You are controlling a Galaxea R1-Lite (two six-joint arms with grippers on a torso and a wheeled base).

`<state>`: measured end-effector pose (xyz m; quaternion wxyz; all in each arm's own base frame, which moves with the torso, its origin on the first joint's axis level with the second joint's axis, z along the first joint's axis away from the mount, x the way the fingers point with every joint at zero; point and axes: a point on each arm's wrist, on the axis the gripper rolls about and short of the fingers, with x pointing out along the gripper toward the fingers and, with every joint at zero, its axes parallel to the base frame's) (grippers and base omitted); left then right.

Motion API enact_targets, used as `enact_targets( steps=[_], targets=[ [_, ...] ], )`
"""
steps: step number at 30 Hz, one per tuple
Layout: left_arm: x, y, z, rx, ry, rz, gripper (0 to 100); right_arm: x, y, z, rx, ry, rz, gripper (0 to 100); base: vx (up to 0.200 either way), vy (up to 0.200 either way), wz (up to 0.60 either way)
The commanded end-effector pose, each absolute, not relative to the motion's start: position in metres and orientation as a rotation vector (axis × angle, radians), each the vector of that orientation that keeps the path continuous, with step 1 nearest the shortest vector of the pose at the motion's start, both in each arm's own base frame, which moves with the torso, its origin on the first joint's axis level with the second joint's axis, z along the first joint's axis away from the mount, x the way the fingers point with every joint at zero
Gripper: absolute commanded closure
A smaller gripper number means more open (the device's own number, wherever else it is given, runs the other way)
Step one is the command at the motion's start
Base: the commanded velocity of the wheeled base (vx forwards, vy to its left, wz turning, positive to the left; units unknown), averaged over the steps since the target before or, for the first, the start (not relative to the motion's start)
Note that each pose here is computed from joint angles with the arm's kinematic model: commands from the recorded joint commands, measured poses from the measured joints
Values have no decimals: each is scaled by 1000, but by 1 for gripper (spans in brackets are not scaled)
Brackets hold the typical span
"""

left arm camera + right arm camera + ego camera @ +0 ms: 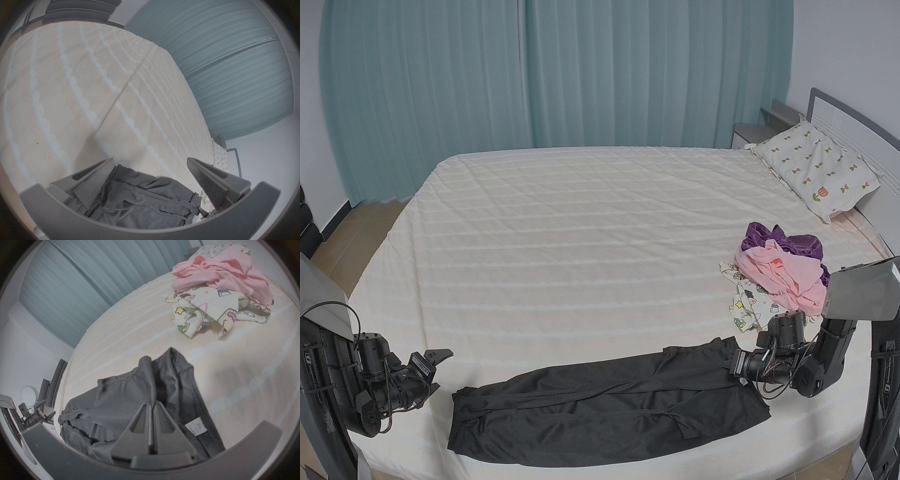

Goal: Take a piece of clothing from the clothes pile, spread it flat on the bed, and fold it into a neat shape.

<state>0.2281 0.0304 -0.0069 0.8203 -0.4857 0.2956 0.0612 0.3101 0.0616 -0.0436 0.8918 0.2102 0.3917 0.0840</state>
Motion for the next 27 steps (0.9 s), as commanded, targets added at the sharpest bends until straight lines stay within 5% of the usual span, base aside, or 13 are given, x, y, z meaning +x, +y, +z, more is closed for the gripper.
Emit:
enact_targets(
  steps=[1, 2, 3, 13, 27],
  targets=[
    [229, 31, -6, -1032, 615, 125, 0, 306, 62, -44, 434, 824, 175, 100, 0, 0, 0],
    [229, 31, -6, -1033, 616, 123, 0, 303, 61, -45, 430, 836, 174, 100, 0, 0, 0],
    [229, 31, -6, -1031, 615, 124, 0, 300, 61, -46, 421, 847, 174, 0, 0, 0, 0],
    [229, 31, -6, -1029, 615, 124, 0, 301, 59, -32, 417, 776, 195, 0, 0, 0, 0],
    [253, 11, -5, -864, 522, 159, 0, 304, 62, -26, 636, 754, 133, 0, 0, 0, 0]
  ],
)
